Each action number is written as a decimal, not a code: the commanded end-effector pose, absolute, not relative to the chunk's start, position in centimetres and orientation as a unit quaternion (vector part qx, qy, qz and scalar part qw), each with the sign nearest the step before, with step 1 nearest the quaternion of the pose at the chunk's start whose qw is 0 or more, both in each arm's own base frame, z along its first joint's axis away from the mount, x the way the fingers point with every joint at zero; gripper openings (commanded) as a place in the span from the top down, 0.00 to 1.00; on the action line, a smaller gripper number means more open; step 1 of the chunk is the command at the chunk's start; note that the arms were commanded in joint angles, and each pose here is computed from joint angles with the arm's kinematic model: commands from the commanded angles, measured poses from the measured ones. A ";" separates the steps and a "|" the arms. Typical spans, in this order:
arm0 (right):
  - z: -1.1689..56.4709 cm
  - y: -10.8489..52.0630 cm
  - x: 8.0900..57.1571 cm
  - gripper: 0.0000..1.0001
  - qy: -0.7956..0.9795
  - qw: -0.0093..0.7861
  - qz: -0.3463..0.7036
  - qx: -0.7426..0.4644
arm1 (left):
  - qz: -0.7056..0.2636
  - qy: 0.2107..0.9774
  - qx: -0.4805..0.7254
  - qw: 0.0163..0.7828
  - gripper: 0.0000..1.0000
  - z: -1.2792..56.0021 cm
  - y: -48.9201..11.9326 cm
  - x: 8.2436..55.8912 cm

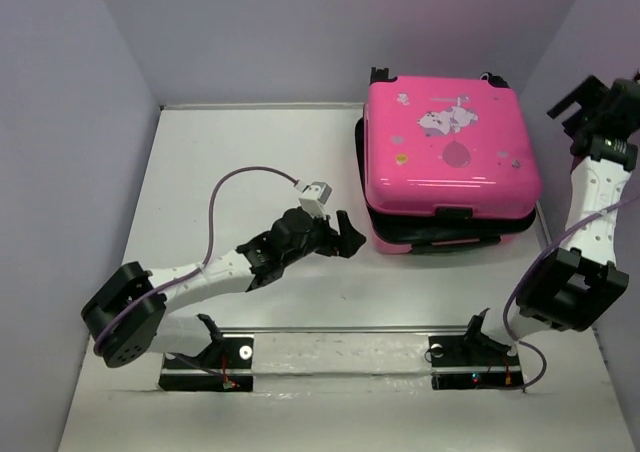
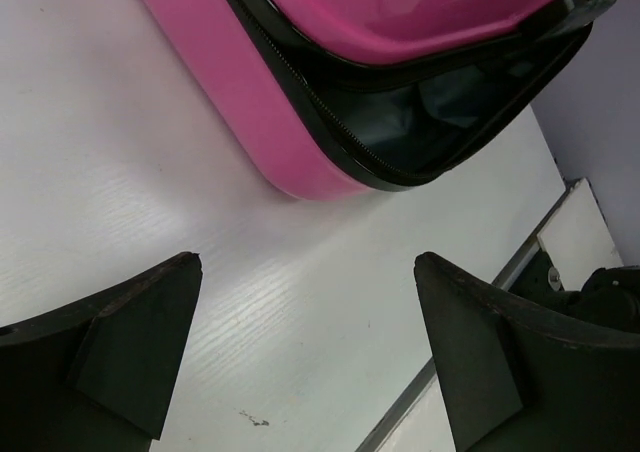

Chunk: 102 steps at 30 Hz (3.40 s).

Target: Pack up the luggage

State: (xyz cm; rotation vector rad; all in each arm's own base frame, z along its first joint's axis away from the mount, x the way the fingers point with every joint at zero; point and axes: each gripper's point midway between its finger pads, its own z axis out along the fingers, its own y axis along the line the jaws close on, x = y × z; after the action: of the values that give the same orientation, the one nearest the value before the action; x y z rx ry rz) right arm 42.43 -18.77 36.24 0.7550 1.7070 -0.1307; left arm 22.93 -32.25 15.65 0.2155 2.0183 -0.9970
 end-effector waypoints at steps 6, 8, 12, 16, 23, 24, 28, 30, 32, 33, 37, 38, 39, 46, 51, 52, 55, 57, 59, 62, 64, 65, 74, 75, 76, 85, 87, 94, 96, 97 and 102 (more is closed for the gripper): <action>24.9 -15.4 39.1 0.00 0.722 0.500 0.176 0.444 | -0.464 0.768 0.097 0.431 0.01 19.0 -37.4 24.2; 22.0 -15.2 38.4 0.00 0.723 0.475 0.184 0.467 | -0.473 0.761 0.094 0.433 0.01 19.3 -37.8 24.3; 18.2 -13.5 38.3 0.00 0.734 0.447 0.224 0.460 | -0.466 0.769 0.096 0.427 0.01 18.1 -38.7 25.0; 16.7 -10.5 38.0 0.01 0.738 0.428 0.298 0.428 | -0.448 0.787 0.086 0.415 0.03 15.5 -39.2 25.8; 14.0 3.1 37.2 0.09 0.785 0.343 0.430 0.285 | -0.400 0.793 0.023 0.458 0.12 14.7 -34.5 27.1; 14.2 4.5 37.4 0.09 0.783 0.349 0.439 0.268 | -0.395 0.788 0.012 0.472 0.12 15.7 -33.5 27.4; 14.6 10.0 37.2 0.10 0.774 0.334 0.486 0.230 | -0.369 0.782 -0.019 0.501 0.12 16.8 -29.2 28.1; 15.3 13.0 37.1 0.16 0.767 0.318 0.516 0.211 | -0.341 0.783 -0.037 0.519 0.11 17.1 -26.4 28.4; 16.6 15.3 37.5 0.16 0.769 0.317 0.526 0.176 | -0.316 0.784 -0.055 0.531 0.11 16.9 -23.7 28.8; 16.7 16.0 37.5 0.16 0.773 0.314 0.525 0.168 | -0.320 0.771 -0.065 0.547 0.11 18.4 -22.6 28.7; 16.6 17.8 36.7 0.19 0.784 0.319 0.515 0.133 | -0.260 0.772 -0.082 0.575 0.08 19.4 -18.4 28.0; 16.5 17.7 36.5 0.19 0.787 0.321 0.511 0.130 | -0.255 0.772 -0.082 0.577 0.08 19.6 -18.0 27.9; 15.6 18.1 35.6 0.20 0.795 0.310 0.505 0.127 | -0.259 0.770 -0.083 0.578 0.08 19.9 -17.8 27.4; 13.7 15.6 34.2 0.21 0.838 0.366 0.390 0.111 | -0.258 0.751 -0.141 0.591 0.02 21.3 -15.7 28.1; 17.7 14.7 34.9 0.19 0.818 0.428 0.373 0.094 | -0.292 0.712 -0.158 0.619 0.01 29.4 -15.4 32.6; 18.9 14.4 35.5 0.18 0.812 0.447 0.365 0.092 | -0.292 0.703 -0.177 0.623 0.01 30.8 -13.5 34.4; 19.7 13.9 36.5 0.16 0.809 0.463 0.349 0.093 | -0.332 0.696 -0.166 0.614 0.01 34.7 -12.7 37.6; 20.9 13.8 37.4 0.16 0.803 0.477 0.346 0.094 | -0.312 0.693 -0.205 0.617 0.01 35.6 -8.6 40.8; 21.0 13.5 38.2 0.31 0.801 0.482 0.338 0.105 | -0.306 0.703 -0.227 0.600 0.01 34.7 -6.1 42.5; 22.5 13.4 39.4 0.66 0.793 0.499 0.334 0.102 | -0.267 0.733 -0.284 0.558 0.01 30.2 1.1 46.9; 23.3 13.4 39.9 0.85 0.790 0.507 0.331 0.093 | -0.277 0.754 -0.288 0.522 0.08 27.5 2.2 47.7; 23.5 13.4 40.1 0.88 0.789 0.510 0.330 0.090 | -0.282 0.760 -0.289 0.510 0.10 26.5 2.7 48.1; 24.2 15.7 41.4 0.40 0.784 0.499 0.366 0.056 | -0.421 0.780 -0.274 0.374 0.10 17.7 -0.6 51.0; 24.2 16.1 41.5 0.33 0.783 0.493 0.375 0.053 | -0.441 0.771 -0.286 0.359 0.07 17.5 -1.3 51.0; 24.5 16.3 41.8 0.28 0.779 0.494 0.382 0.052 | -0.462 0.763 -0.276 0.359 0.05 17.2 -2.1 50.8; 22.0 19.5 42.9 0.17 0.762 0.428 0.480 0.080 | -0.607 0.658 -0.275 0.351 0.01 20.0 -8.2 46.4; 21.0 19.5 43.1 0.16 0.766 0.417 0.480 0.096 | -0.627 0.637 -0.287 0.345 0.01 21.4 -8.4 45.6; 18.6 20.0 42.7 0.24 0.764 0.379 0.507 0.127 | -0.648 0.627 -0.233 0.363 0.01 26.7 -11.7 41.5; 18.0 20.3 42.4 0.26 0.764 0.373 0.509 0.136 | -0.656 0.620 -0.219 0.371 0.01 28.4 -12.3 40.2; 17.8 20.3 42.3 0.26 0.764 0.370 0.510 0.139 | -0.657 0.619 -0.217 0.372 0.01 29.0 -12.5 39.9; 17.4 20.5 42.3 0.24 0.758 0.361 0.522 0.149 | -0.660 0.622 -0.188 0.377 0.01 30.6 -14.0 37.0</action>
State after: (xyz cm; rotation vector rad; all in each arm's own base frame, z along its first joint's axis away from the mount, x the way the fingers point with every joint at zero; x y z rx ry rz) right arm 44.52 15.73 16.09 0.5507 1.9450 1.1392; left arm 44.48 -4.68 20.80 -1.0498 1.5599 -1.3398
